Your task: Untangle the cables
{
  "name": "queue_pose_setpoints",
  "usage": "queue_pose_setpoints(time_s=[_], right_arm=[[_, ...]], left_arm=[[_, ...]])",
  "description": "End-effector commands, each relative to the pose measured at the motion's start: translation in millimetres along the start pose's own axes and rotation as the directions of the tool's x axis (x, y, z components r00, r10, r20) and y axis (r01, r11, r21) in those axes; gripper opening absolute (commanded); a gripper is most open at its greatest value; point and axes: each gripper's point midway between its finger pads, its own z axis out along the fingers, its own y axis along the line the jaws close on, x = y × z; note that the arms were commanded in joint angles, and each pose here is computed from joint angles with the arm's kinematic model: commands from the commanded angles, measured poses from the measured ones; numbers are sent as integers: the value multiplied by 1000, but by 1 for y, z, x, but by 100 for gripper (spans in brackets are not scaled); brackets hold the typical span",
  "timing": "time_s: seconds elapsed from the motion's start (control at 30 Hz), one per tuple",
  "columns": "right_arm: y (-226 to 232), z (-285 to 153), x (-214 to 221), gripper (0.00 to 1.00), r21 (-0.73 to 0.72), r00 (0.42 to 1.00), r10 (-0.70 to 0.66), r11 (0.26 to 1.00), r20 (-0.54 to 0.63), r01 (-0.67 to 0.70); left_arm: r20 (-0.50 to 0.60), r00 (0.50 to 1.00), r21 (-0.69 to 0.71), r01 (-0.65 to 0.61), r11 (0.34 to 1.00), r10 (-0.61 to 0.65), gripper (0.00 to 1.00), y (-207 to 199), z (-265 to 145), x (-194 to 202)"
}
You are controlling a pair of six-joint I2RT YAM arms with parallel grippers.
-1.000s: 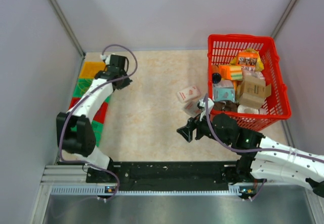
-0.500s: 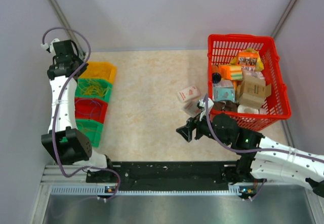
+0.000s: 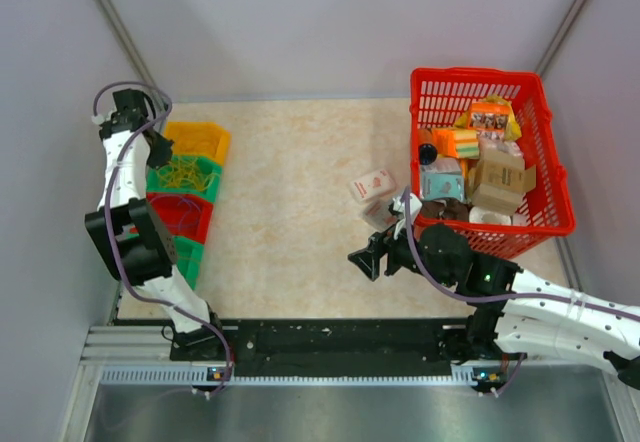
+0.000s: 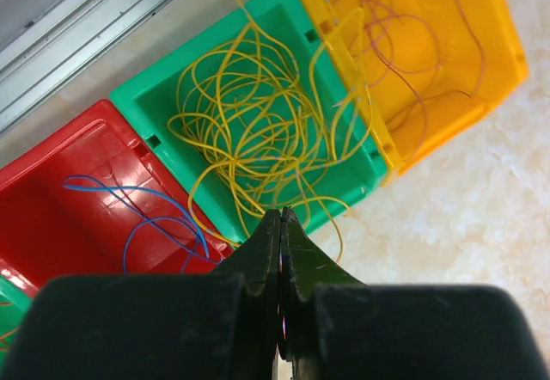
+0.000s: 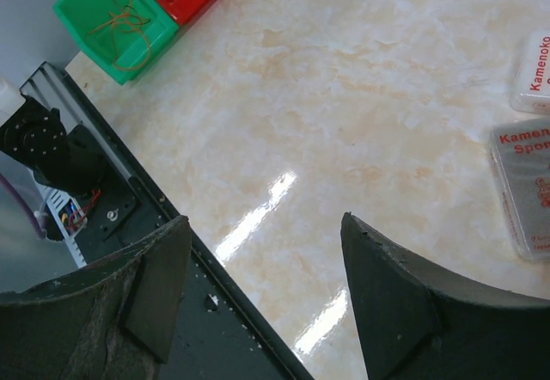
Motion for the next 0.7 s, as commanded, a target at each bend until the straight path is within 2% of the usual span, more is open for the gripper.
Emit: queue_pose_setpoints(time_s=[0.0, 0.17, 0.3, 0.37, 0.53, 0.6, 0.67], right_arm=[[3, 1, -10, 70, -9, 999, -8, 1000, 46, 9], [4, 3, -8, 70, -11, 999, -10, 1000, 39, 10], [3, 4, -7, 70, -9, 999, -10, 1000, 35, 11], [3, 4, -7, 70, -8, 999, -10, 1000, 35, 11], [5, 8, -5, 70, -15, 1000, -7, 1000, 22, 8], [6, 9, -6, 70, -18, 1000, -7, 1000, 20, 8], [8, 8, -8, 70, -24, 1000, -5, 1000, 22, 6]], left_arm=[[23, 995, -46, 94, 995, -93, 0, 5, 19, -13], [-5, 996, -90, 93, 992, -94, 0, 8, 59, -14], [-51, 993, -195, 91, 977, -103, 0, 27, 91, -3], [-81, 991, -206, 89, 974, -107, 0, 32, 100, 4], [-74, 993, -216, 75, 974, -93, 0, 36, 106, 4], [-72, 994, -187, 71, 980, -85, 11, 30, 100, -1], [-41, 996, -149, 71, 986, -78, 33, 24, 84, -11]])
